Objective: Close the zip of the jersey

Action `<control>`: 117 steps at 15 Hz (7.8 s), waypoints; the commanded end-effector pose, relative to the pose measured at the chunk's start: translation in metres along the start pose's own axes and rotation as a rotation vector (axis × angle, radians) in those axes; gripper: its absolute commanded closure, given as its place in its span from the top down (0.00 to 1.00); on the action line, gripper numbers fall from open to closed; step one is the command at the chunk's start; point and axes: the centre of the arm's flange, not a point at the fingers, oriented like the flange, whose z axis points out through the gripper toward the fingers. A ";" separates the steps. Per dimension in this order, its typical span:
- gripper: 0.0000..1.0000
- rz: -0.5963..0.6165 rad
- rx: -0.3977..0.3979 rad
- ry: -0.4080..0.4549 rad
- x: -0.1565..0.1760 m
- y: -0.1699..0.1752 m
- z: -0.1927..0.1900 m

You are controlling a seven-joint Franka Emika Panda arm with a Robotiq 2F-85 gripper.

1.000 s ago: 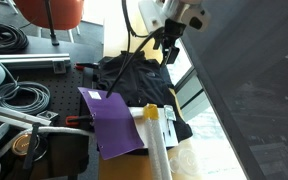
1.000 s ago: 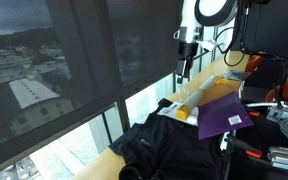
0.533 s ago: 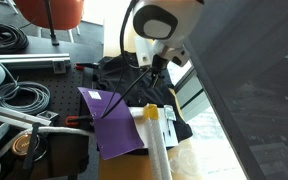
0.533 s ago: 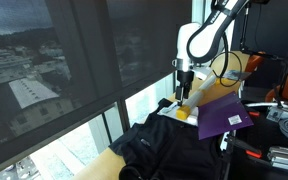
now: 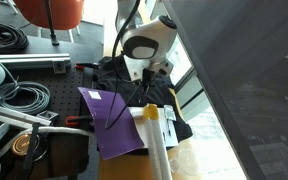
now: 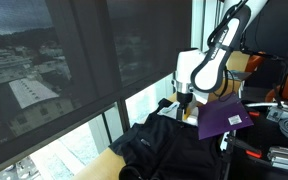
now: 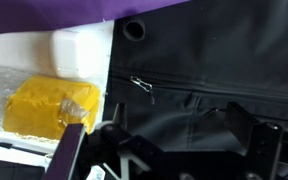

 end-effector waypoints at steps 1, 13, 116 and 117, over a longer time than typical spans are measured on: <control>1.00 -0.057 -0.047 0.056 0.005 -0.014 0.011; 1.00 -0.008 -0.057 0.055 0.023 0.004 0.034; 0.02 -0.640 0.374 -0.392 0.100 -0.257 0.032; 0.02 -0.645 0.376 -0.399 0.102 -0.263 0.032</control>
